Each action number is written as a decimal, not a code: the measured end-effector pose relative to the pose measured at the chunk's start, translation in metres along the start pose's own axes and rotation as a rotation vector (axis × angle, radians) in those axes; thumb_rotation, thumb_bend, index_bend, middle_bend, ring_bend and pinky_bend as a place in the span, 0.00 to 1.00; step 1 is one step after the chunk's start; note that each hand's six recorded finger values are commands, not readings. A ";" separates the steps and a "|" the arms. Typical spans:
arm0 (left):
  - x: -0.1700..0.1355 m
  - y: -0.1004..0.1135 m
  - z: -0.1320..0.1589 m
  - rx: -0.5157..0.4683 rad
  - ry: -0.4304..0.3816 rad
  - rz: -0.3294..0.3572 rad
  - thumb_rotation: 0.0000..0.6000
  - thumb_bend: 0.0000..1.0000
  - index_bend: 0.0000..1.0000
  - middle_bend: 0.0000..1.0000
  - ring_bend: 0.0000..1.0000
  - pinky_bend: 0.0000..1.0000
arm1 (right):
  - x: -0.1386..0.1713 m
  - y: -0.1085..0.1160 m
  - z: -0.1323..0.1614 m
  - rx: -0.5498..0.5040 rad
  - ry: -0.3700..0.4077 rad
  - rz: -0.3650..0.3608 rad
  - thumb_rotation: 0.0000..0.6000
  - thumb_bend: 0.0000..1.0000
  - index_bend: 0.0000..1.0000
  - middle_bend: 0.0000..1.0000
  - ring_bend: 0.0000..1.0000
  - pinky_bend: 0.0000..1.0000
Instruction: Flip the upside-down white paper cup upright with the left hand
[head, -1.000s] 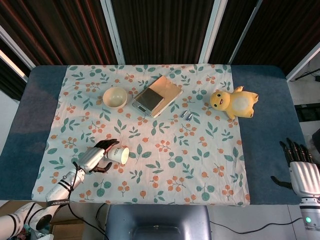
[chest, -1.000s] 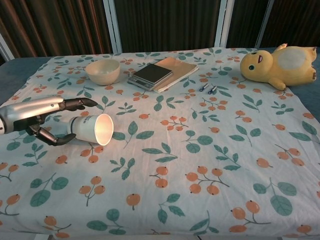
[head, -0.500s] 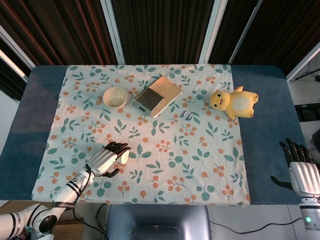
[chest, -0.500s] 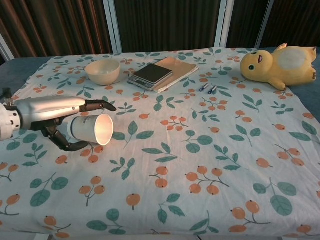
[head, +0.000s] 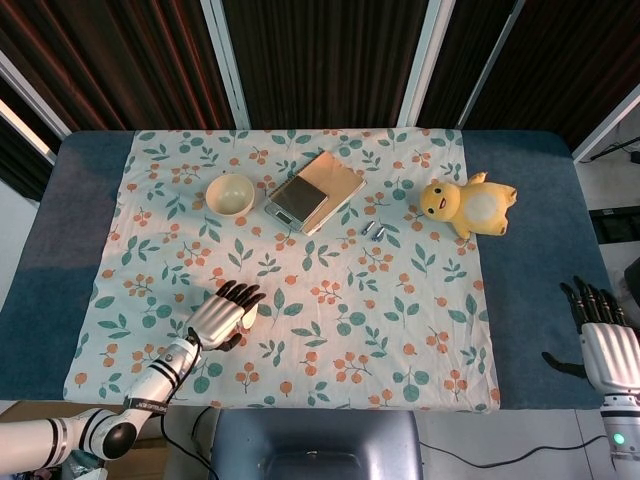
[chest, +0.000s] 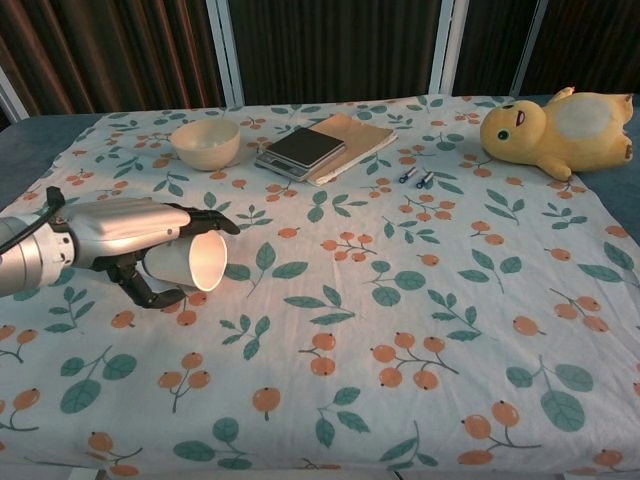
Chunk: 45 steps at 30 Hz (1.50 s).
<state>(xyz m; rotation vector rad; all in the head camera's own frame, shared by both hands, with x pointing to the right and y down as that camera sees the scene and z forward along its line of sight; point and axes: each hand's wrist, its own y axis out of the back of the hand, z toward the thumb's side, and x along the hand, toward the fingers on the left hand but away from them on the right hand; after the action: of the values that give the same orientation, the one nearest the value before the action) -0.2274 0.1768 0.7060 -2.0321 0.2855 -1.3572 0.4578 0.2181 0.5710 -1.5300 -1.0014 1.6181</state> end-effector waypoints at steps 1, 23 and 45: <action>0.001 0.000 -0.001 0.004 0.003 -0.003 1.00 0.39 0.00 0.00 0.00 0.00 | 0.000 0.000 0.000 0.000 0.000 0.001 1.00 0.18 0.00 0.00 0.00 0.00; 0.008 0.001 -0.007 -0.023 0.050 0.027 1.00 0.49 0.00 0.26 0.02 0.04 | -0.002 -0.004 -0.002 -0.004 -0.011 0.019 1.00 0.18 0.00 0.00 0.00 0.00; 0.012 0.021 -0.012 -0.926 -0.015 0.202 1.00 0.48 0.00 0.27 0.03 0.07 | -0.002 -0.006 -0.001 0.010 -0.012 0.042 1.00 0.18 0.00 0.00 0.00 0.00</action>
<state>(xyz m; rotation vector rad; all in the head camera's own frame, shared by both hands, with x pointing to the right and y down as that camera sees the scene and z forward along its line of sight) -0.2289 0.1500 0.7044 -2.6202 1.2633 -1.1795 0.4589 0.2189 0.5770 -1.5456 -0.9719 1.6601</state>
